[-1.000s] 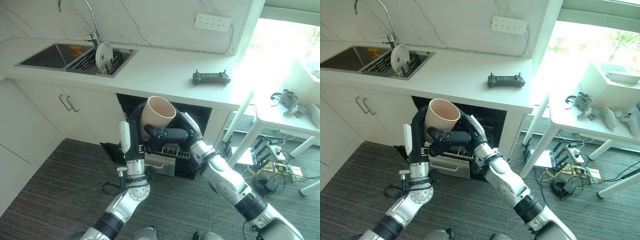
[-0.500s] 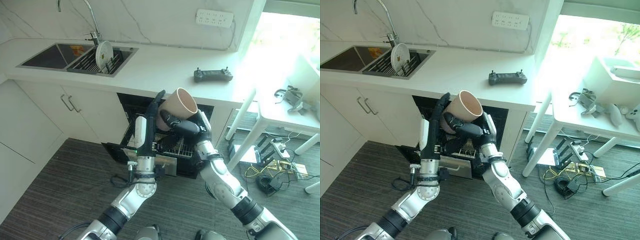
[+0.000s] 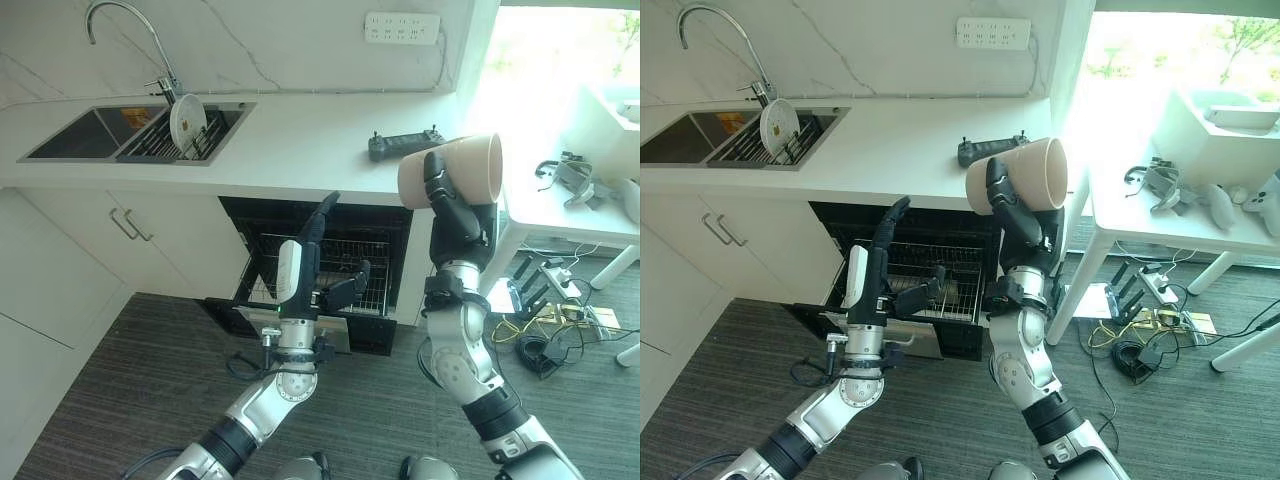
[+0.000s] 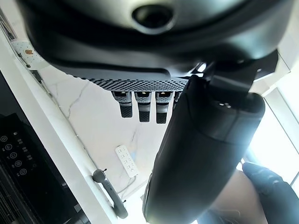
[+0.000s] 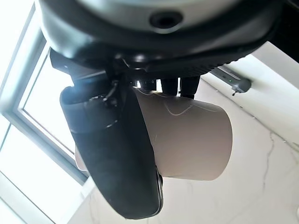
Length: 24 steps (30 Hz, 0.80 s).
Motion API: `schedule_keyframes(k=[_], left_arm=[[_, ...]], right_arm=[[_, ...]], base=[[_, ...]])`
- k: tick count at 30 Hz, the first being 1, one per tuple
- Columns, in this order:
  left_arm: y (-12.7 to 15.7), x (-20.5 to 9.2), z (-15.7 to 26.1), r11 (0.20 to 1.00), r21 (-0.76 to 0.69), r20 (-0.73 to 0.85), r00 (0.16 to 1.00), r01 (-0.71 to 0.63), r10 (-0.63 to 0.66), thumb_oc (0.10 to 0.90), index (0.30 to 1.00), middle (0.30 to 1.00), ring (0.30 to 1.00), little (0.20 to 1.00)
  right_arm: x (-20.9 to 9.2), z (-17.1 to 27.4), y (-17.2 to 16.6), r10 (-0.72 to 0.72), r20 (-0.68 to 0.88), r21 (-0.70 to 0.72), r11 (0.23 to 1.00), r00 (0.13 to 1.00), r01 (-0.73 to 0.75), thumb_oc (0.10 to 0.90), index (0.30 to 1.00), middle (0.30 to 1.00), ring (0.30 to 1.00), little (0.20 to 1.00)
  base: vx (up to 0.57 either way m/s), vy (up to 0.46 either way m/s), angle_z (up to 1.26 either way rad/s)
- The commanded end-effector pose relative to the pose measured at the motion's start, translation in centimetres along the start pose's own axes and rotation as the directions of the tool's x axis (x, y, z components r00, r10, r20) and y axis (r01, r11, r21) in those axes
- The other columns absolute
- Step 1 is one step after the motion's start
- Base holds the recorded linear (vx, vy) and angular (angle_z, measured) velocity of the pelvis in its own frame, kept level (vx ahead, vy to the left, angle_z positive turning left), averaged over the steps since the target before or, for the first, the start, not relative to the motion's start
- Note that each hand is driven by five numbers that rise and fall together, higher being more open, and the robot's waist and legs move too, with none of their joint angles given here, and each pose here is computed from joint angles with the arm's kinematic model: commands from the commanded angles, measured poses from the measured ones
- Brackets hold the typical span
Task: Place the dishes in the dishwasher.
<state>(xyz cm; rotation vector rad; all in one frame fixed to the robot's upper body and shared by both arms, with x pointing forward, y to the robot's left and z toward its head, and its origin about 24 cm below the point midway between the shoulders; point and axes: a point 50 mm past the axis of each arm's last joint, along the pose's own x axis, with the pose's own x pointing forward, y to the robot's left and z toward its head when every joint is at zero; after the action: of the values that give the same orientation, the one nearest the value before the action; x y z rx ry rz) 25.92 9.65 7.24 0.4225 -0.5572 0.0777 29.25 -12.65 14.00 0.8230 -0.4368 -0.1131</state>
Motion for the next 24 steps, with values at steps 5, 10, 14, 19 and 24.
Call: schedule_keyframes(k=[5,10,14,19,24], left_arm=[[1.8,2.7,3.6,0.999,-0.011,0.227,0.973,0.036,-0.032,0.800,0.900,0.900,0.900,0.900],[4.1,4.2,2.1,0.987,0.121,0.217,0.967,0.110,-0.135,0.800,0.900,0.900,0.900,0.900],[5.1,4.6,0.9,0.974,0.167,0.169,0.969,0.150,-0.179,0.800,0.900,0.900,0.900,0.900],[6.5,4.0,0.4,0.961,0.233,0.146,0.972,0.147,-0.184,0.800,0.900,0.900,0.900,0.900],[7.9,4.4,0.2,0.949,0.296,0.151,0.975,0.111,-0.161,0.800,0.900,0.900,0.900,0.900]], right_arm=[[0.6,4.7,4.6,0.326,0.207,0.029,0.940,0.922,-0.339,0.400,0.300,0.300,0.300,0.300],[0.7,5.8,3.0,0.374,0.209,-0.090,0.927,0.904,-0.363,0.400,0.300,0.300,0.300,0.300],[0.8,6.0,1.1,0.351,0.183,-0.148,0.933,0.918,-0.327,0.400,0.300,0.300,0.300,0.300],[-0.1,6.2,-1.2,0.316,0.152,-0.149,0.944,0.936,-0.295,0.400,0.300,0.300,0.300,0.300],[0.4,5.8,-2.0,0.356,0.091,-0.183,0.924,0.930,-0.336,0.400,0.300,0.300,0.300,0.300]], base=[[0.03,-0.083,0.04],[0.01,0.293,0.28],[0.07,0.494,0.16],[0.08,0.122,-0.15],[-0.04,-0.174,-0.06]])
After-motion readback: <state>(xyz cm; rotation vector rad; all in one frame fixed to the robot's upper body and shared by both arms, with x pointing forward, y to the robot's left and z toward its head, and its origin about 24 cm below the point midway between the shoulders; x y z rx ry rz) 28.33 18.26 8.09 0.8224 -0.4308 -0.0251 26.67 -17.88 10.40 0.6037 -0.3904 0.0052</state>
